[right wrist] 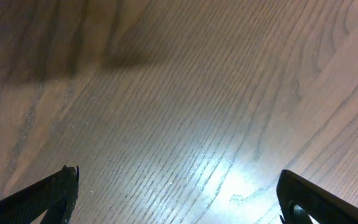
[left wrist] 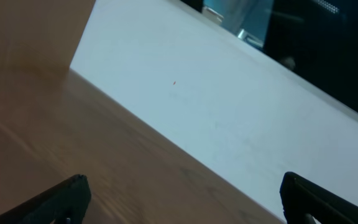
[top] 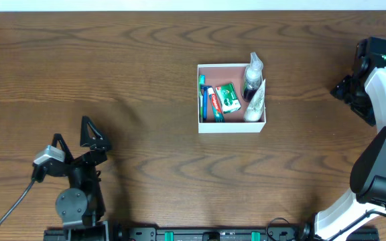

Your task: Pack container

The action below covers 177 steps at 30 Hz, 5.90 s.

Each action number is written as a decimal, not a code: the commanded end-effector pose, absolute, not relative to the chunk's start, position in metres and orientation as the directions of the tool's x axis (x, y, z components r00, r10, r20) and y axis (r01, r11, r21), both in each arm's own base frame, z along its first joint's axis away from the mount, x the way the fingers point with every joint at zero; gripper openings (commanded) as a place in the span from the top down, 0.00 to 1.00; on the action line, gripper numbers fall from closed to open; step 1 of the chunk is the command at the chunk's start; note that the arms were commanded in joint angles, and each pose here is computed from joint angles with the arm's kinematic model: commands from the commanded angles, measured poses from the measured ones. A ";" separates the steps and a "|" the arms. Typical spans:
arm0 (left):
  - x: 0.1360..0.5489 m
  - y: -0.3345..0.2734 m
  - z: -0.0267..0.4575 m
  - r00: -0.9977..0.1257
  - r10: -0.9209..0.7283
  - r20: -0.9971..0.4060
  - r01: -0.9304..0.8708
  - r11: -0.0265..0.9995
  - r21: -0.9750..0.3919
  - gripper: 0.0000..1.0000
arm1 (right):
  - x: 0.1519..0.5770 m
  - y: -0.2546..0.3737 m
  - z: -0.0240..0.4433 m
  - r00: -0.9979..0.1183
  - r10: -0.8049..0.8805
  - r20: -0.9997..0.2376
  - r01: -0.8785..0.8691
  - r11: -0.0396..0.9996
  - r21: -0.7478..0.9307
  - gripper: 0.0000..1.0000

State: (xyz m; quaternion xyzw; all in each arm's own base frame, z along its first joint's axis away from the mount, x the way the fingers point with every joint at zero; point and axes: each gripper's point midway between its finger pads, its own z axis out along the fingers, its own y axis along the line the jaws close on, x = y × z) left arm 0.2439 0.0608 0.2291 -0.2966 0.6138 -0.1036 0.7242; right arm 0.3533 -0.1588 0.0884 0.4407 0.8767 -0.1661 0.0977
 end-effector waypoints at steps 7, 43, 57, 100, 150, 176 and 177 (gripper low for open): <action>0.235 0.069 0.220 0.320 -0.588 -0.743 -0.205 0.723 -0.660 0.02 | 0.351 -0.162 0.086 -0.582 0.749 -0.318 0.813 0.541 -0.215 0.01; 0.246 0.012 0.155 -0.074 -0.088 -0.993 -0.042 0.996 -0.085 0.02 | 0.351 -0.162 0.086 -0.582 0.749 -0.318 0.813 0.541 -0.215 0.01; 0.244 0.012 0.139 -0.143 -0.076 -0.987 -0.049 0.996 -0.069 0.02 | 0.351 -0.162 0.086 -0.582 0.749 -0.318 0.813 0.541 -0.215 0.01; 0.244 0.013 0.138 -0.145 -0.075 -0.987 -0.050 0.996 -0.069 0.02 | 0.351 -0.162 0.086 -0.582 0.749 -0.318 0.813 0.541 -0.215 0.01; 0.244 0.013 0.138 -0.145 -0.075 -0.987 -0.050 0.996 -0.069 0.02 | 0.329 -0.129 0.262 -0.399 0.658 -0.639 0.797 0.593 0.112 0.01; 0.244 0.013 0.138 -0.145 -0.075 -0.987 -0.050 0.996 -0.068 0.02 | 0.223 -0.083 0.290 0.077 0.251 -0.965 0.438 0.861 0.259 0.01; 0.244 0.013 0.138 -0.145 -0.075 -0.987 -0.049 0.996 -0.069 0.02 | 0.220 -0.083 0.286 0.095 0.249 -0.964 0.433 0.861 0.266 0.01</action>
